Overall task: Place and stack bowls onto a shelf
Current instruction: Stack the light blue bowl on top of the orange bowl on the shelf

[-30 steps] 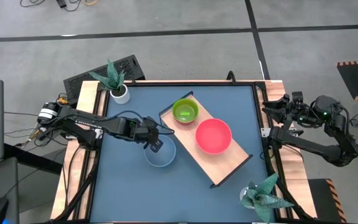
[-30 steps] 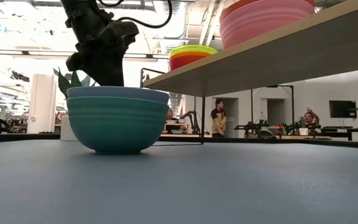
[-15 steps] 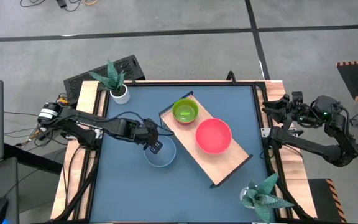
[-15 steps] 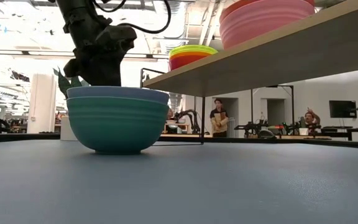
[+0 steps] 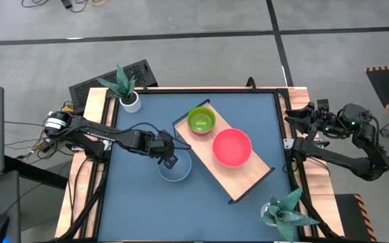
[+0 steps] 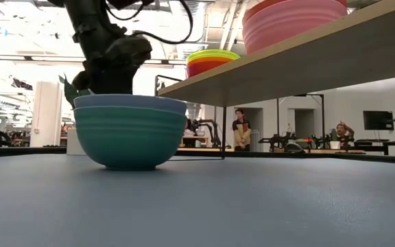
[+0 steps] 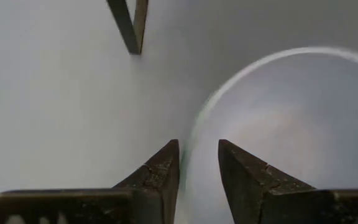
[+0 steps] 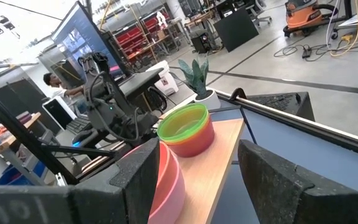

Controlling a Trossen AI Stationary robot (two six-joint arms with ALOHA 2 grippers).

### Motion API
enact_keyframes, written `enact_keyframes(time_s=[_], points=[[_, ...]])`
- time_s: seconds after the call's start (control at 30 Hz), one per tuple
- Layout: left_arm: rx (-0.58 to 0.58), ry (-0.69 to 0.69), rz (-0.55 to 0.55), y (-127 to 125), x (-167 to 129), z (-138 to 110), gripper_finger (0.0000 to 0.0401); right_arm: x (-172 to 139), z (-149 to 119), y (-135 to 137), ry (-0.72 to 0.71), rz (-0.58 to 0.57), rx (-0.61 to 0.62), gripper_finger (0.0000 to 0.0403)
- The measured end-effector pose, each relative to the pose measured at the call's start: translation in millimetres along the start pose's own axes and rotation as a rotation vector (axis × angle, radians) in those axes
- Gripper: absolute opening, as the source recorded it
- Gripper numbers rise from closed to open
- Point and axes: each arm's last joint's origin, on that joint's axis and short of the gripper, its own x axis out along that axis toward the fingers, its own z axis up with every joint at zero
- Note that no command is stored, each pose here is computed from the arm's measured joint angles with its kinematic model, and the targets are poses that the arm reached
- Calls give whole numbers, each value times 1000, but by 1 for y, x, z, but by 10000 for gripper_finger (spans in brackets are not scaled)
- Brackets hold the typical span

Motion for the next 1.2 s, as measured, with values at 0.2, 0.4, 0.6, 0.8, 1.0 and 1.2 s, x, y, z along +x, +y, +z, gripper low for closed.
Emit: enact_keyframes(time_s=[0.2,0.4,0.6,0.8,1.0,1.2], points=[[3,17,20,1,3,-2,67,0,0,0,1,0,0,245],[2,14,11,0,3,-1,14,0,0,0,0,-3,0,245],[-13,8,-15,-2,3,0,2,0,0,0,-1,-4,0,245],[-48,9,-50,-4,1,2,1,0,0,0,0,-4,0,245],[-69,-19,-83,-10,-14,12,1,0,-1,-1,6,-27,1,245],[-62,-15,-96,-16,-30,23,0,0,-2,-2,14,-39,2,245]])
